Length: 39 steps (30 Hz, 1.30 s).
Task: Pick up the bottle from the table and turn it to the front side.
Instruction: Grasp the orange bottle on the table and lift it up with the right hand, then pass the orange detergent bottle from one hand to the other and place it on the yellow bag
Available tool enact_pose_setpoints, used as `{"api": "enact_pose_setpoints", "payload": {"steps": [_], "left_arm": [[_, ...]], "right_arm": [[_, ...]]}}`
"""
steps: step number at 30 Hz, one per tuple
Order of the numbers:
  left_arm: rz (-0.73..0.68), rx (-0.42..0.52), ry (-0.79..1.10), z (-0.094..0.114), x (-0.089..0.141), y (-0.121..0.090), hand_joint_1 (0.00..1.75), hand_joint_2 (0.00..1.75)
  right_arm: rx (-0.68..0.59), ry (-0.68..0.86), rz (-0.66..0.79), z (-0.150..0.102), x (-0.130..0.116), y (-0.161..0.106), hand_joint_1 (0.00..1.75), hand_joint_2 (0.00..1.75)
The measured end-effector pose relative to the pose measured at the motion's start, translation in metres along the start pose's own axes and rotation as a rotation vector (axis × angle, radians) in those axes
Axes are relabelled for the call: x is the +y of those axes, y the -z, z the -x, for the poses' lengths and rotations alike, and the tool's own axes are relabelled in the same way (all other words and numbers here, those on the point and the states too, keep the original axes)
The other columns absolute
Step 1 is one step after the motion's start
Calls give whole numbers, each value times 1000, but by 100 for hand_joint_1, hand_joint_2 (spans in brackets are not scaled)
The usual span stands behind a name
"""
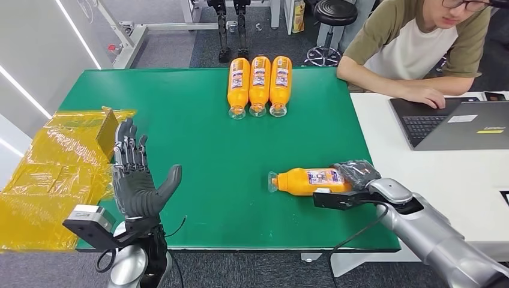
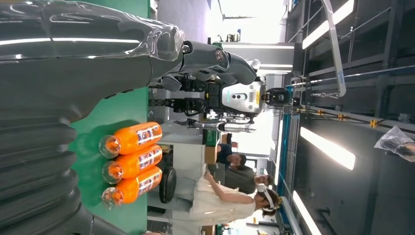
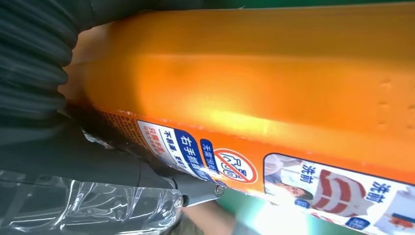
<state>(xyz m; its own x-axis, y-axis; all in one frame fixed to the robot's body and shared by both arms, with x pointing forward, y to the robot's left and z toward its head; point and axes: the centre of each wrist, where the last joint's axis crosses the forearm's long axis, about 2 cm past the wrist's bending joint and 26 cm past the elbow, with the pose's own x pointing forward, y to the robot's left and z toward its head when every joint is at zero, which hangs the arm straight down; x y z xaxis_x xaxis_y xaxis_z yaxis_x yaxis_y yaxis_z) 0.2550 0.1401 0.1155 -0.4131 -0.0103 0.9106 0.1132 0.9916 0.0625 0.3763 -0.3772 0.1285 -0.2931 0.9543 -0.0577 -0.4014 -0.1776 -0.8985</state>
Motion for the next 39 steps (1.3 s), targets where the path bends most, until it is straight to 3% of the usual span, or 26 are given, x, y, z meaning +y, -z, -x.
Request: {"api": "enact_pose_setpoints", "payload": {"steps": [4,8,14,17,22,27,33,39], "left_arm": [[-5,4,15,1,0,-3,0,175],[-23,5,30,0,2,-7,0,175],[-43,11,24,0,3,-8,0,175],[-38,22,-15,0,2,-8,0,175],[45,24,-85,-1,-6,-9,0,175],[195,9,-137,-5,-19,-11,0,175],[351,-23,-171,-12,-31,-9,0,175],[381,-41,-172,-16,-33,0,0,175]], "right_arm": [[-73,123,199,-41,7,8,175,175],[-176,352,468,-94,6,9,175,175],[-310,707,897,-150,-7,-5,175,175],[-344,816,1037,-175,-4,-18,175,175],[-371,922,1046,-203,-3,-31,175,175],[-401,999,927,-213,-7,-31,175,175],[-400,948,772,-223,-6,-31,175,175],[-406,879,695,-230,-3,-33,174,175]]}}
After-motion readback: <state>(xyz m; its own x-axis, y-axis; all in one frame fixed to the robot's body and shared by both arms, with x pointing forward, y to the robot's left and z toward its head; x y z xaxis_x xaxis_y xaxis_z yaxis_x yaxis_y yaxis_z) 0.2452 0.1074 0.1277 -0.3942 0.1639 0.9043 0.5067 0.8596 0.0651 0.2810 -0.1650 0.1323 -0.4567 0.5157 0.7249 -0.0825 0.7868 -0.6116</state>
